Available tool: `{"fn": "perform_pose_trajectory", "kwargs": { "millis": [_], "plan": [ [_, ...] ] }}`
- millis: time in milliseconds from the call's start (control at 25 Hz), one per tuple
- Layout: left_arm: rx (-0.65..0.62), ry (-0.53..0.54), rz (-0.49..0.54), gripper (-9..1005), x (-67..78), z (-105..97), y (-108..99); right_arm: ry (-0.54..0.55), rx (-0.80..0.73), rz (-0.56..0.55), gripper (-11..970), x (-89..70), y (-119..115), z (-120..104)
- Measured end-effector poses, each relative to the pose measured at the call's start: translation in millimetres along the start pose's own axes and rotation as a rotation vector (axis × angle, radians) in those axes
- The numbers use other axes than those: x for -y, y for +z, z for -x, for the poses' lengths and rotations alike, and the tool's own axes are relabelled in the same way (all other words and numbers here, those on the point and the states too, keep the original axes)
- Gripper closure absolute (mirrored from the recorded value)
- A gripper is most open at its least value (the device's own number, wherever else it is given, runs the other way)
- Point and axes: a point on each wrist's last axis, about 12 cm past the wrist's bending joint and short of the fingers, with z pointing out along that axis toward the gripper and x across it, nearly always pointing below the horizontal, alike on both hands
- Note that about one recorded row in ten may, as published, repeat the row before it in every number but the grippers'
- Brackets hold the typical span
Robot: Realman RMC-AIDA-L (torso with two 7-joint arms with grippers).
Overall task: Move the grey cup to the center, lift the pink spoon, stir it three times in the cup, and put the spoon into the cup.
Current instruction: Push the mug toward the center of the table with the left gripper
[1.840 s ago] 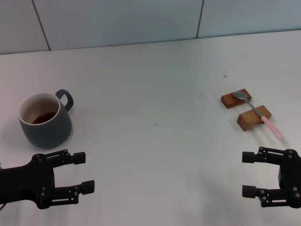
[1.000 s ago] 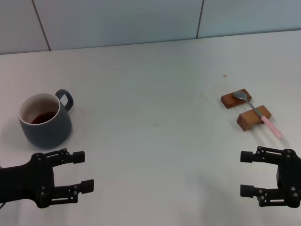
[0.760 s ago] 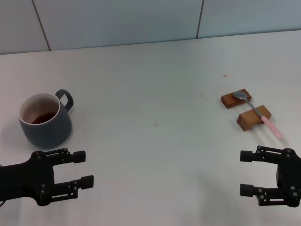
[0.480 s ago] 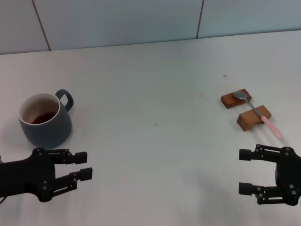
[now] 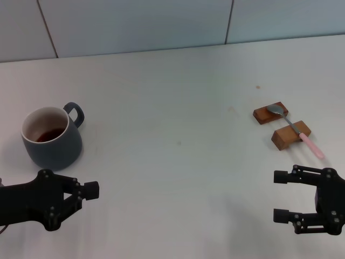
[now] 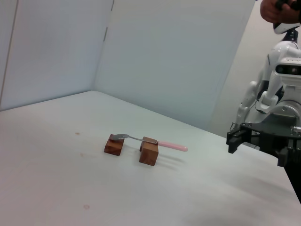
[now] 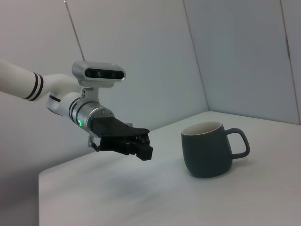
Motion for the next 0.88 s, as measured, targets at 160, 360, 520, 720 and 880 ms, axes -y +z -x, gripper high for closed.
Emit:
{"fn": "perform_pose_trajectory", "kwargs": {
  "millis": [160,360,520,720,880],
  "plan": [
    [0.021,-0.004,0.016,946,-0.9,1,-1,0.000,-0.001,-0.001,144,0.0,0,0],
    [0.136,0.004,0.122,998,-6.6,6,-11,0.001,-0.001,-0.001,144,0.0,0,0],
    [0.279,0.058,0.332,998,-17.4,10,-28,0.001,0.000,0.000,144,0.1,0,0],
    [0.358,0.105,0.608,997,-31.6,5,-45,0.000,0.000,0.000,144,0.2,0,0],
    [0.362,0.119,0.660,997,-34.2,4,-48,0.000,-0.001,0.000,144,0.4,0,0]
  ]
}}
